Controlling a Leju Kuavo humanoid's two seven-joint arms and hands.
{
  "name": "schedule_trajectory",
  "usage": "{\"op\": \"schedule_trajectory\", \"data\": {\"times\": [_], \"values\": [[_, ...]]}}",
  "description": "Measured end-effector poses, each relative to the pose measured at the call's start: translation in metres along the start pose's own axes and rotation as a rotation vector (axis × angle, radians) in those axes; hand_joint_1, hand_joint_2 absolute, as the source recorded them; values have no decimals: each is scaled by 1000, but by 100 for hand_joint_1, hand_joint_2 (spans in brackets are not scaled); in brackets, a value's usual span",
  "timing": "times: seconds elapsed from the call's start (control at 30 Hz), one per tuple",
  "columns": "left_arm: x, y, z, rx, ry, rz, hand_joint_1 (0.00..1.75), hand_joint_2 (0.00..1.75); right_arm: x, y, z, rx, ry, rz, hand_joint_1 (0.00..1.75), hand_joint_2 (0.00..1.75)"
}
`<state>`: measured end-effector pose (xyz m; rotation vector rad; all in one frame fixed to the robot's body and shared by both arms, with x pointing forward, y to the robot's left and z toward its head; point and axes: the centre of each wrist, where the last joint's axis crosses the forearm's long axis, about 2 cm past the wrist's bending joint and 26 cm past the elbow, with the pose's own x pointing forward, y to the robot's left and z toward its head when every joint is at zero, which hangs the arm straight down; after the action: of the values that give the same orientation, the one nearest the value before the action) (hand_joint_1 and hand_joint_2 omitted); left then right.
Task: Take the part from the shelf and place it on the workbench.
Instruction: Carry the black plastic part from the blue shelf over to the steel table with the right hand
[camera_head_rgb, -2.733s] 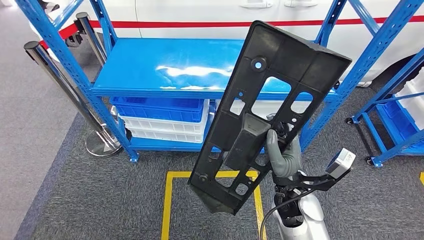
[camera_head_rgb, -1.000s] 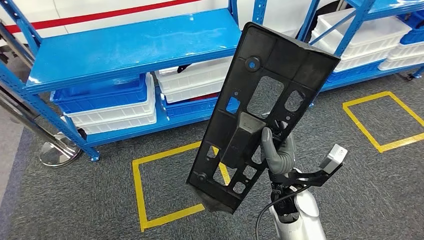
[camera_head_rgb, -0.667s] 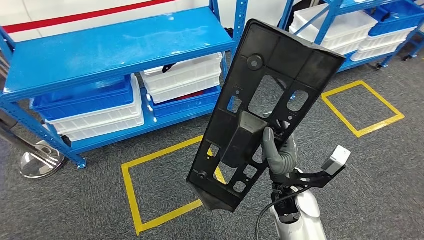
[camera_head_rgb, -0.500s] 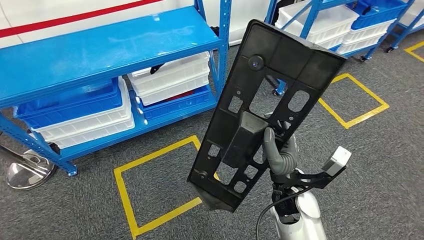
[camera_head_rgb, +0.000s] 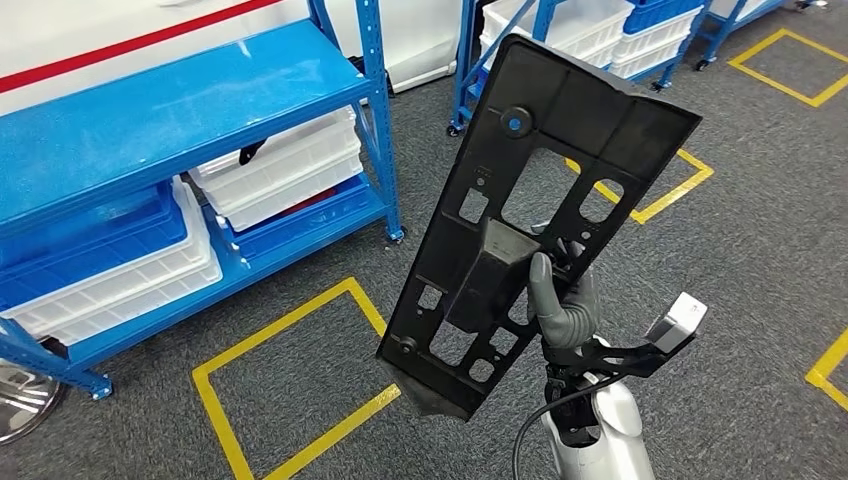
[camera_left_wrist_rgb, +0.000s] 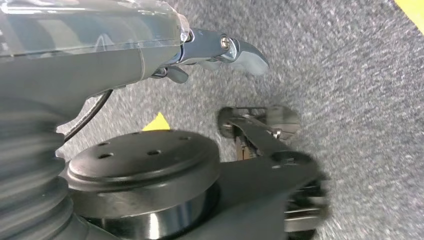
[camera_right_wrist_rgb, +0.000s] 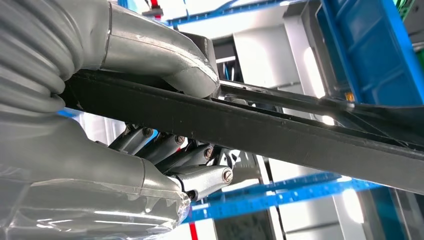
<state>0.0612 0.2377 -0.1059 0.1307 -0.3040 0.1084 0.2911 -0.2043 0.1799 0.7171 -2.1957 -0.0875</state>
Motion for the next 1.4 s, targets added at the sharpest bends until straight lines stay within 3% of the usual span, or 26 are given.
{"op": "schedule_trajectory", "data": {"times": [0.23, 0.93, 1.2, 1.4], "values": [[4, 2, -1, 59, 29, -27, 0, 175, 1, -2, 4, -12, -8, 5, 175, 175], [-1, 8, -2, 20, 68, -17, 0, 175, -13, -1, 15, -28, 31, 17, 175, 175], [0, 2, -1, -19, -1, -23, 0, 175, -12, 0, 19, -59, 105, 63, 175, 175], [-3, 7, -1, 27, -2, 20, 0, 175, -21, 11, 24, -55, 132, 2, 175, 175]]}}
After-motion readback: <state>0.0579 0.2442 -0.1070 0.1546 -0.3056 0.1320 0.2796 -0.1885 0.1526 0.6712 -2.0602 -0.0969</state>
